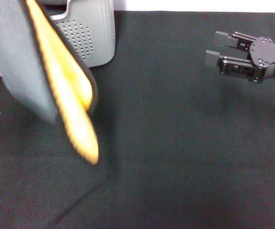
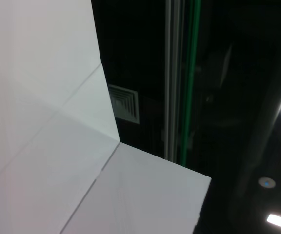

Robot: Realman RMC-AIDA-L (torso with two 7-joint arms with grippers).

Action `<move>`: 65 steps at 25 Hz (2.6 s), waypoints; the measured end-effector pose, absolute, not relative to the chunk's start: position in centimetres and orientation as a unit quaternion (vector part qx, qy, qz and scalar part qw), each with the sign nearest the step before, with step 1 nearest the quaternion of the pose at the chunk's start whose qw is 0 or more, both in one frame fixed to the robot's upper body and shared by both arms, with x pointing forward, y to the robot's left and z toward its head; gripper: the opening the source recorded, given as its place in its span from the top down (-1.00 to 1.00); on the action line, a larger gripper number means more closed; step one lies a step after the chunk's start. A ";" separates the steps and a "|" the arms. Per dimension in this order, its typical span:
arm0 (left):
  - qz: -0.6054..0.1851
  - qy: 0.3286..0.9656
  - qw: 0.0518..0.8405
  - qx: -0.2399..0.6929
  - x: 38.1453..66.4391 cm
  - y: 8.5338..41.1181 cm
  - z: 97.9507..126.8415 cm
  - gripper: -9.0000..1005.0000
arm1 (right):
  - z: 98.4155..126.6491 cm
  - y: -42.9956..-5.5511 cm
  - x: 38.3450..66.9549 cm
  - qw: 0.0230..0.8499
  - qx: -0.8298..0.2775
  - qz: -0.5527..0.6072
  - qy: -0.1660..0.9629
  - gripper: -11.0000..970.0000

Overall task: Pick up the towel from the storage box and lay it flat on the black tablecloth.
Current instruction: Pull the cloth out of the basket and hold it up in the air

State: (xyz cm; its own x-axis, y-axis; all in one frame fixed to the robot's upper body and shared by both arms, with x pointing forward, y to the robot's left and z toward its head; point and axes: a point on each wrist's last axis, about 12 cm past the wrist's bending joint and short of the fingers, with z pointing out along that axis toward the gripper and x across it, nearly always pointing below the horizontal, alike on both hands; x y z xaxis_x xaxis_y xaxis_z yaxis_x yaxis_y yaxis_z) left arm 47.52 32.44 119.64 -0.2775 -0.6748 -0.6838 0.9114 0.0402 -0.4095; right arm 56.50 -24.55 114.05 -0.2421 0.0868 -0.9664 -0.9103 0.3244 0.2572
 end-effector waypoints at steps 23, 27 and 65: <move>-0.691 0.488 0.480 0.232 48.8 29.7 119.0 0.89 | 115.8 -21.4 56.0 0.488 -0.414 0.528 0.559 -0.64; -0.690 0.489 0.479 0.235 48.9 29.7 119.1 0.89 | 115.8 -21.3 56.1 0.487 -0.415 0.525 0.561 -0.64; -0.703 0.438 0.487 0.277 49.2 29.2 120.7 0.89 | 115.0 -17.8 55.5 0.424 -0.459 0.558 0.546 -0.38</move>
